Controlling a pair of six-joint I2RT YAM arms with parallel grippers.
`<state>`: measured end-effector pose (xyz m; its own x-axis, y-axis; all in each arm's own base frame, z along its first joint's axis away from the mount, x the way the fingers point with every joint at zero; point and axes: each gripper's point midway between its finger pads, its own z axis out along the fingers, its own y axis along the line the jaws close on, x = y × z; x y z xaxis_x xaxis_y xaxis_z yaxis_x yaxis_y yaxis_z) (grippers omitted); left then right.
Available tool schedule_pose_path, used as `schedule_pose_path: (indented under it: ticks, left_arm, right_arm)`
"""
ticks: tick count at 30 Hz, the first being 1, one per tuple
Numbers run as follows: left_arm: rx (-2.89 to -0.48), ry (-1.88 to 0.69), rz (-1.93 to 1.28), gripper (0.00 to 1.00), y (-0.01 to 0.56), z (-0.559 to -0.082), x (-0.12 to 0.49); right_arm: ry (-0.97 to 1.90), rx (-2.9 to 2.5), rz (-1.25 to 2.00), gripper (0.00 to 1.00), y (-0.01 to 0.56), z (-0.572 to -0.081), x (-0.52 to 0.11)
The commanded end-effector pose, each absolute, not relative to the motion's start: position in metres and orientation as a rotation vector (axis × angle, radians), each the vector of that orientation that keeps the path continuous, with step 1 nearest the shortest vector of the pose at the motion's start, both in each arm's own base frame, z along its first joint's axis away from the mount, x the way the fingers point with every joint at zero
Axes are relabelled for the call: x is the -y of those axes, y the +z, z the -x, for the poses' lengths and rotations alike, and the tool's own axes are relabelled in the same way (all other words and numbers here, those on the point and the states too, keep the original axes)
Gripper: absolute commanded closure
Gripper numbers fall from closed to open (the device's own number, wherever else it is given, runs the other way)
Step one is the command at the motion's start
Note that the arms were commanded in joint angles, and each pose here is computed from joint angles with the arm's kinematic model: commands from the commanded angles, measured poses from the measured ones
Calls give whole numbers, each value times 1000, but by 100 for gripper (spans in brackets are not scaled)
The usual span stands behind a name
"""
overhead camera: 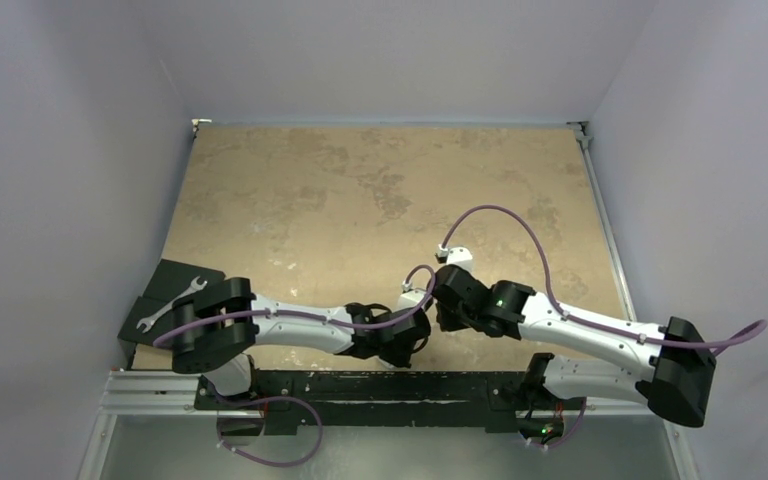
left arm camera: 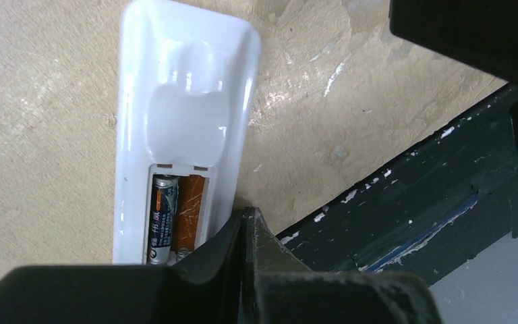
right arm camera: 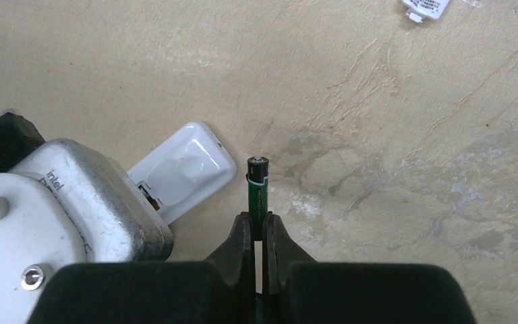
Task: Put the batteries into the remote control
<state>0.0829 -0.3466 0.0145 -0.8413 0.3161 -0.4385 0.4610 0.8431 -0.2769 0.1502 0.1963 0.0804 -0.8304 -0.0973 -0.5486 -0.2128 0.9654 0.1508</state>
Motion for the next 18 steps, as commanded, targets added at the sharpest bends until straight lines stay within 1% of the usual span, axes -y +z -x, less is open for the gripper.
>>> schedule_pose_path:
  ticks: [1, 18]
  left_arm:
    - [-2647, -343, -608, 100, 1, -95, 313]
    - [-2671, -314, -509, 100, 4, -115, 280]
  right_arm:
    - [295, -2524, 198, 100, 85, -158, -203]
    - [344, -2519, 315, 100, 87, -158, -217]
